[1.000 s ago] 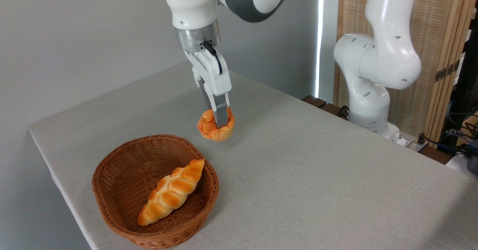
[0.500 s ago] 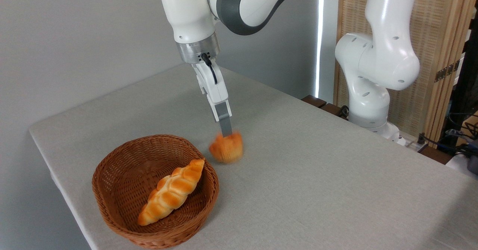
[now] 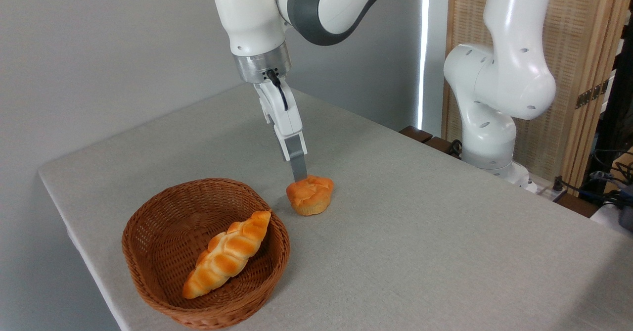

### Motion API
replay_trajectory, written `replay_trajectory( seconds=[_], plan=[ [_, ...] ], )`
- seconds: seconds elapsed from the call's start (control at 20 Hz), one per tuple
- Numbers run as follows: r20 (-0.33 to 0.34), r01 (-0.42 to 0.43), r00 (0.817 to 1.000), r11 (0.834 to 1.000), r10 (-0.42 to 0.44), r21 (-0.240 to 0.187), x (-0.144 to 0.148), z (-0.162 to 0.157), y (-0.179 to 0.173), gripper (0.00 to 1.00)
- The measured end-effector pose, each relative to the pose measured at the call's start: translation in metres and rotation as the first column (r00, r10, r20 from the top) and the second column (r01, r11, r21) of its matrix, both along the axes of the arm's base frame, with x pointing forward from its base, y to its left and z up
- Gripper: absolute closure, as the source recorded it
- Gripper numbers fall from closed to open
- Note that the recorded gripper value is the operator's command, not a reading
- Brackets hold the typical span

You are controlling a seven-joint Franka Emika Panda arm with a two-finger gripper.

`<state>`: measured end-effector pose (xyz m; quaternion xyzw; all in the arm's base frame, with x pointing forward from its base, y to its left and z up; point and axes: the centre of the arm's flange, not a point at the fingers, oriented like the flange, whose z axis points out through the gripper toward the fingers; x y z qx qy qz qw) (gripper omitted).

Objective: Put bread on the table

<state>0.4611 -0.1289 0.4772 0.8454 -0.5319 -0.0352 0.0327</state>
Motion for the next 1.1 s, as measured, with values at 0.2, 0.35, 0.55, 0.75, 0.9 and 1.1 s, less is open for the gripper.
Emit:
replay_trajectory(
  seconds=[0.2,0.35,0.55,0.75,0.9,1.1],
  plan=[
    [0.064,-0.122,0.990,0.992,0.123,-0.025,0.014,0.033,0.011,0.00],
    [0.124,-0.193,0.972,0.978,0.201,-0.078,0.028,0.071,0.017,0.00],
    [0.170,-0.246,0.950,0.963,0.262,-0.106,0.055,0.114,0.022,0.00],
    [0.112,-0.286,0.949,0.955,0.294,-0.081,0.086,0.121,0.032,0.00],
    [0.101,-0.328,0.937,0.942,0.334,-0.076,0.096,0.118,0.036,0.00],
    [0.098,-0.330,0.937,0.942,0.335,-0.063,0.096,0.117,0.037,0.00]
  ],
)
